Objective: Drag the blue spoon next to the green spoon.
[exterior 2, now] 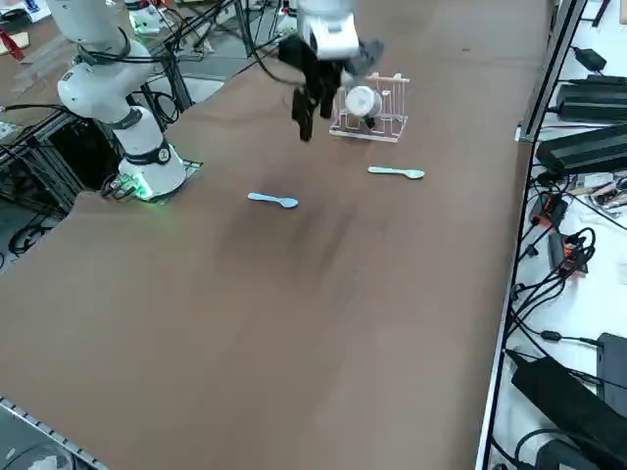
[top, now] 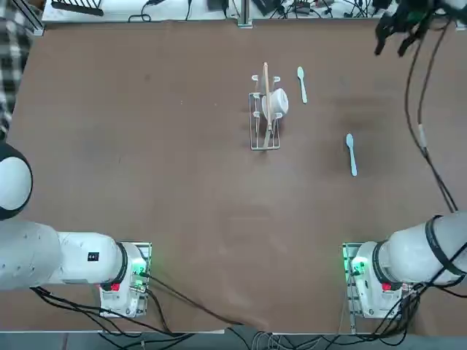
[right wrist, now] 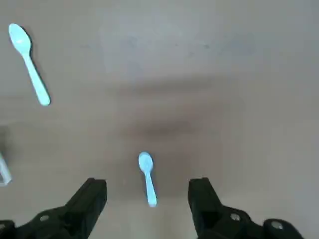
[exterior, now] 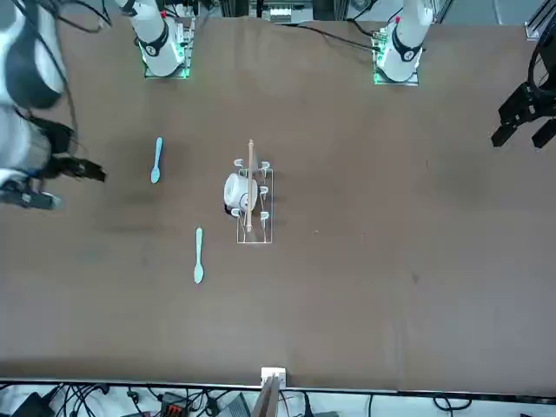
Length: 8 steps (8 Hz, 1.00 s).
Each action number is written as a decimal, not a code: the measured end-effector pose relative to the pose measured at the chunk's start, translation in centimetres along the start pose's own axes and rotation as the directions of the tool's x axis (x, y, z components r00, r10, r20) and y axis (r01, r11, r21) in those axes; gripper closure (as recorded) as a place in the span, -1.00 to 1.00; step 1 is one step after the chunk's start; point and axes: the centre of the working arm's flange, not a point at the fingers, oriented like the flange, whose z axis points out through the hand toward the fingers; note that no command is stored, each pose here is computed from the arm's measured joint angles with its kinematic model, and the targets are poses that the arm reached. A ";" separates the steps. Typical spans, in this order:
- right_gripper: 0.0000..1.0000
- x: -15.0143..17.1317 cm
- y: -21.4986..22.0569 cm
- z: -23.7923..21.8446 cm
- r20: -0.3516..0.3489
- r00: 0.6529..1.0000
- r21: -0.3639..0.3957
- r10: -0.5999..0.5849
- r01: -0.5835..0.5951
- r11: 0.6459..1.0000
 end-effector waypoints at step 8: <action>-1.00 -9.7 -3.3 21.8 -0.047 0.995 0.001 -0.085 0.085 0.996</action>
